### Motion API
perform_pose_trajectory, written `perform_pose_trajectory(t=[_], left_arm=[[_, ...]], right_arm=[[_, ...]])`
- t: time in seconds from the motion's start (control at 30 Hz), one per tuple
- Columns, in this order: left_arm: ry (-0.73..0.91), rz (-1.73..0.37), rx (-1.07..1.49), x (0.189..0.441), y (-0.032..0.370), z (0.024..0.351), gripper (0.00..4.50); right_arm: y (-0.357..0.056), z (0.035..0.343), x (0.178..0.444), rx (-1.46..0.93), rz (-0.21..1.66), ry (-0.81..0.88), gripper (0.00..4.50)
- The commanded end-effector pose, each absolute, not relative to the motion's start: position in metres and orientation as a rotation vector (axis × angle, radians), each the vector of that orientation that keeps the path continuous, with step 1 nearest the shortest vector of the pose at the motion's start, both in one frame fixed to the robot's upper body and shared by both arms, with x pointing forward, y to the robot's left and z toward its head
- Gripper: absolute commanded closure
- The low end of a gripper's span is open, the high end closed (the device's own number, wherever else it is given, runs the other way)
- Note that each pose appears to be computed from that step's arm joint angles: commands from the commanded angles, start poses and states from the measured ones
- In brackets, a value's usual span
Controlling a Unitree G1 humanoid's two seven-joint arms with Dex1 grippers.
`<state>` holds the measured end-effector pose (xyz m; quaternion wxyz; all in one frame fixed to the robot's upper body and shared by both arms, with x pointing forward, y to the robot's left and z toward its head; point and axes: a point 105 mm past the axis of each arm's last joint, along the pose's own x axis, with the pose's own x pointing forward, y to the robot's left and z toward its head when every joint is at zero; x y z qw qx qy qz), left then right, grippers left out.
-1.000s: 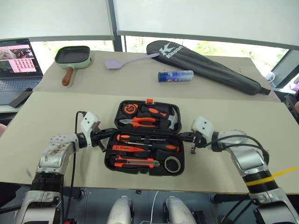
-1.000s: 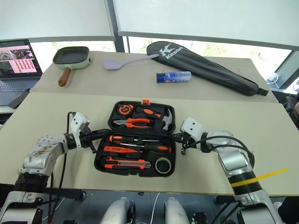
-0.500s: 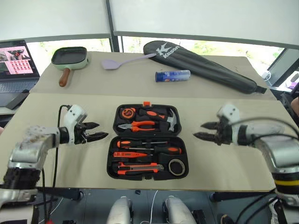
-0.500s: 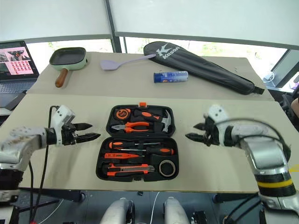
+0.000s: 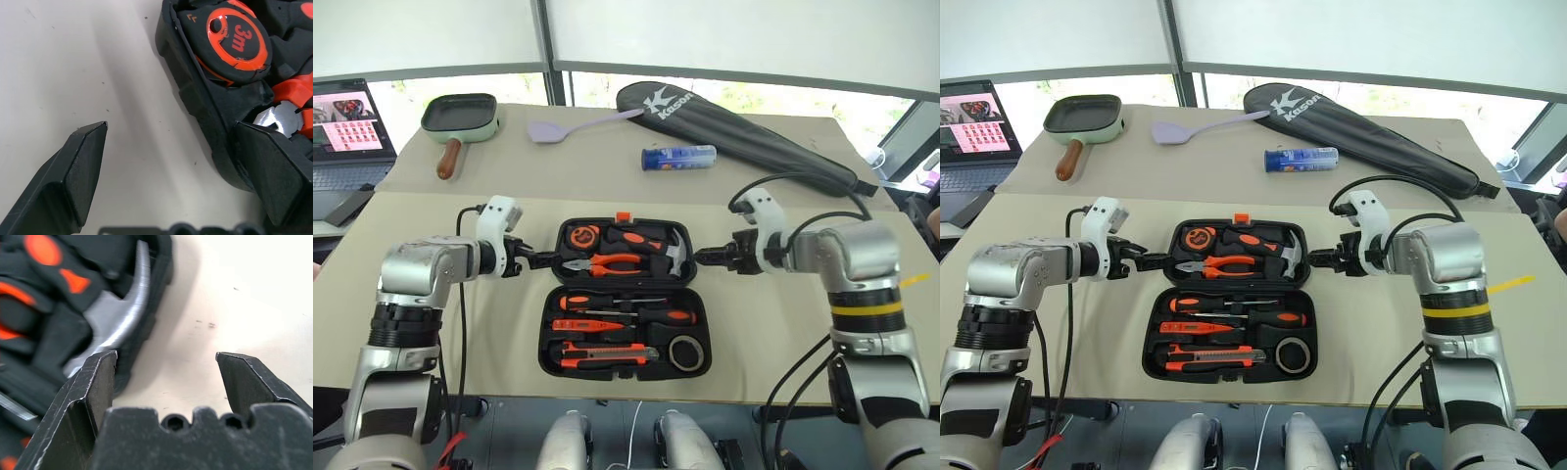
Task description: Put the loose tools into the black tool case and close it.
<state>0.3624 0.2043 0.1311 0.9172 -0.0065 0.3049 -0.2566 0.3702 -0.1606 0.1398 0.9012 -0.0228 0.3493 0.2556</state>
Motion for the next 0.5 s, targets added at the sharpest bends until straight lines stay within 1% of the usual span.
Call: perform_pose_trajectory(t=[0.03, 0.2, 0.3, 0.4, 0.47, 0.5], left_arm=[[0.633, -0.515, -0.030, 0.364, 0.204, 0.133, 0.04], [0.656, -0.513, -0.046, 0.364, 0.203, 0.131, 0.04], [0.676, -0.515, -0.052, 0.363, 0.203, 0.129, 0.04], [0.689, -0.523, -0.052, 0.361, 0.201, 0.126, 0.81], [0.694, -0.543, -0.049, 0.360, 0.197, 0.125, 1.60], [0.696, -0.552, -0.048, 0.359, 0.196, 0.125, 1.99]], right_arm=[[-0.156, 0.146, 0.373, -0.074, 0.550, 0.702, 0.71], [-0.147, 0.141, 0.367, -0.068, 0.591, 0.742, 0.71], [-0.149, 0.135, 0.365, -0.086, 0.574, 0.780, 0.71], [-0.150, 0.128, 0.365, -0.089, 0.559, 0.812, 1.48], [-0.149, 0.125, 0.364, -0.068, 0.564, 0.836, 2.14], [-0.148, 0.123, 0.364, -0.061, 0.564, 0.844, 2.54]])
